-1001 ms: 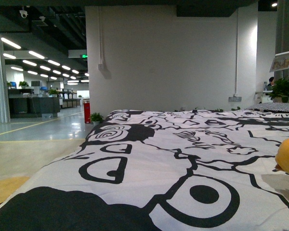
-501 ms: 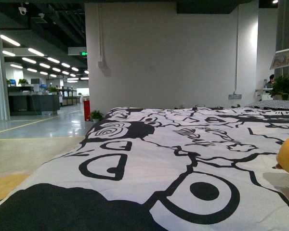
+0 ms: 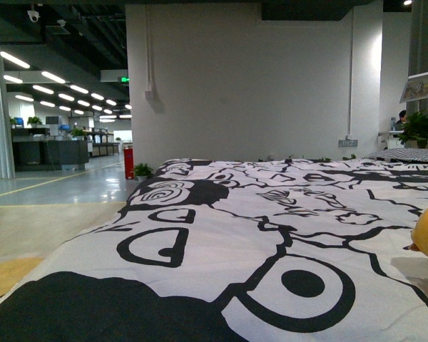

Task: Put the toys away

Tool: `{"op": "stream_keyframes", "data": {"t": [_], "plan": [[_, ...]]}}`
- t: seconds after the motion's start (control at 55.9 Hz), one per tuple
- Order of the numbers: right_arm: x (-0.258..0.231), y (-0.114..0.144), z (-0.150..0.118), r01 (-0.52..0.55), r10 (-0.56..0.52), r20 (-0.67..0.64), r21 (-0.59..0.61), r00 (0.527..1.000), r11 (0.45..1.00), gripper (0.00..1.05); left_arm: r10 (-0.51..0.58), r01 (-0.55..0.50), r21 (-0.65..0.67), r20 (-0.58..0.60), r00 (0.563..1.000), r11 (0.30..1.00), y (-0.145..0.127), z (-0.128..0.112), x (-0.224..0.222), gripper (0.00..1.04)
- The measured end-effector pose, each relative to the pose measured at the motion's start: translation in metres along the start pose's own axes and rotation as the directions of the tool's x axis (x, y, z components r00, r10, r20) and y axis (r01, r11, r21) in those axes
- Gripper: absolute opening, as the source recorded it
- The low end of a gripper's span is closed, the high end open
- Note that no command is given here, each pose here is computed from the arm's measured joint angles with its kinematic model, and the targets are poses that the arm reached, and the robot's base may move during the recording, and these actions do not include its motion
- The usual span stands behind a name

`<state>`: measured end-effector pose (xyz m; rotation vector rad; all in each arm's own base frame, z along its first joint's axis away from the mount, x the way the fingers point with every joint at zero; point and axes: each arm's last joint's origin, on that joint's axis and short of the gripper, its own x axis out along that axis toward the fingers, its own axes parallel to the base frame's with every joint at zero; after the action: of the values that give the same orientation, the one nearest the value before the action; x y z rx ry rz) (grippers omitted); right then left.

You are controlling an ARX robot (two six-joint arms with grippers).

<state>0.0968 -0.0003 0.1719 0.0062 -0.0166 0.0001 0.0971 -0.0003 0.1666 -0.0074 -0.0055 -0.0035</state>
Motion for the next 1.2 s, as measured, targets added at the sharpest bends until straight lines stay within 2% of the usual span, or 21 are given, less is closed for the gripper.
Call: {"op": "stream_keyframes", "data": {"t": [1.198], "plan": [[0.0001,0.0007,-0.0036,-0.016,0.016,-0.003,0.000,1.000,1.000,0.07,0.008,-0.008,0.000,0.000,1.000,1.000,0.0003,0.0000,0.0000,0.98]]}}
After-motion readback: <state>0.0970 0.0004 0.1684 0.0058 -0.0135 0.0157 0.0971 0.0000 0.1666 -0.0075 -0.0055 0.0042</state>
